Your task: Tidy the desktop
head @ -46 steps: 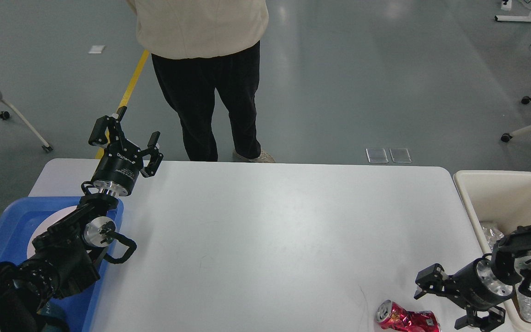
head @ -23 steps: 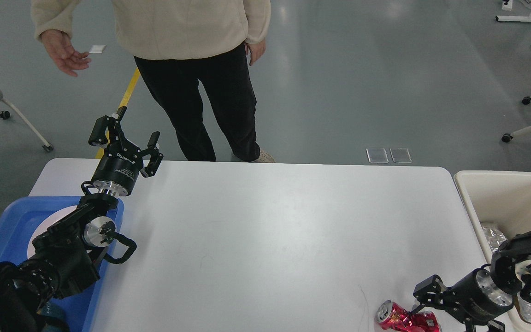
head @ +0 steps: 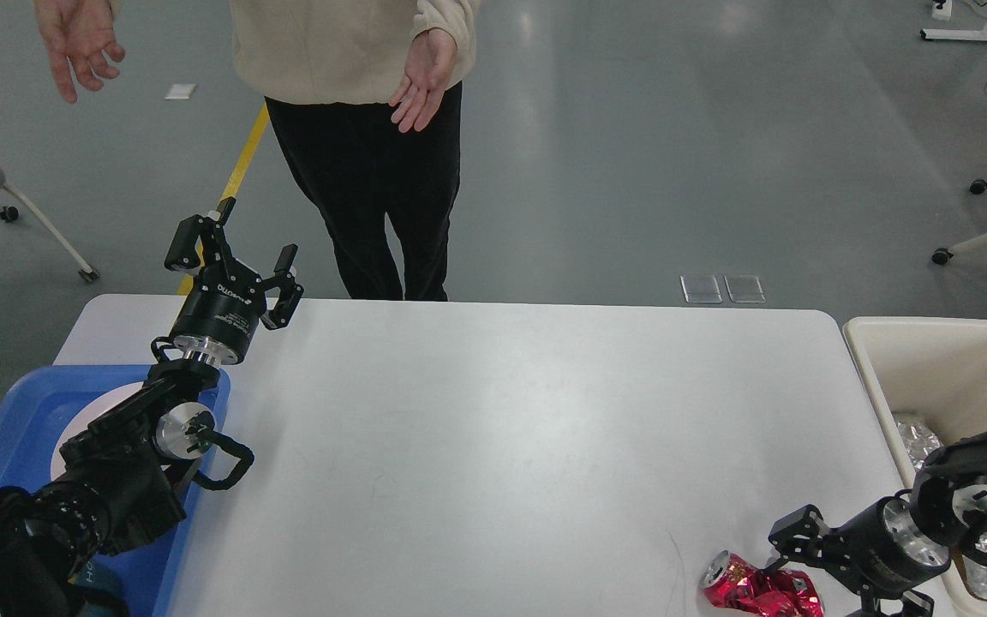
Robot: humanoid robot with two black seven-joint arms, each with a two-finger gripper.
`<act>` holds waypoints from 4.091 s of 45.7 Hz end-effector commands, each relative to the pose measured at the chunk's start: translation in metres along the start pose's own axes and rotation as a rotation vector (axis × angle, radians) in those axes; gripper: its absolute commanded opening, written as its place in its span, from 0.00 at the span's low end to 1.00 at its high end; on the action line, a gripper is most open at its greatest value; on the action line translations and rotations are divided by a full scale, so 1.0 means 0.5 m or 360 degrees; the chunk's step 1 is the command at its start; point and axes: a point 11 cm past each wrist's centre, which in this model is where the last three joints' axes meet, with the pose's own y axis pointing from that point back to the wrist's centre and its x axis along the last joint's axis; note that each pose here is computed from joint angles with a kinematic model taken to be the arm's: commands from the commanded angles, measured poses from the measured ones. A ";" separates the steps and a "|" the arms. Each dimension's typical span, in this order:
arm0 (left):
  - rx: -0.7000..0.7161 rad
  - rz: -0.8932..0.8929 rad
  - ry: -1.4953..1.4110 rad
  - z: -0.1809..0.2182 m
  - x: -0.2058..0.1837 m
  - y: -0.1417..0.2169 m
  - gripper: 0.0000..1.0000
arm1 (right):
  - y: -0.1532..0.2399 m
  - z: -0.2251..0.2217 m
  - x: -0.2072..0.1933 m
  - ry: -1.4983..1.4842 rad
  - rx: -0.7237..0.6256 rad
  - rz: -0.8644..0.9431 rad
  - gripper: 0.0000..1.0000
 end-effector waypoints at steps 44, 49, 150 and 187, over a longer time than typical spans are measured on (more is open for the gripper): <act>0.0000 0.0001 0.0000 0.000 0.000 0.000 0.97 | 0.020 0.020 0.050 -0.0926 0.0365 0.0148 1.00; 0.0000 0.0001 0.0000 0.000 0.000 0.000 0.97 | 0.022 0.050 0.048 -0.0969 0.0303 0.0151 1.00; 0.0001 -0.0001 -0.0002 0.000 0.000 0.000 0.97 | -0.040 -0.011 -0.017 -0.1062 0.0308 -0.0028 0.98; 0.0000 -0.0001 0.0001 0.000 0.000 0.000 0.97 | -0.059 -0.062 -0.043 -0.0934 0.0333 -0.0113 0.00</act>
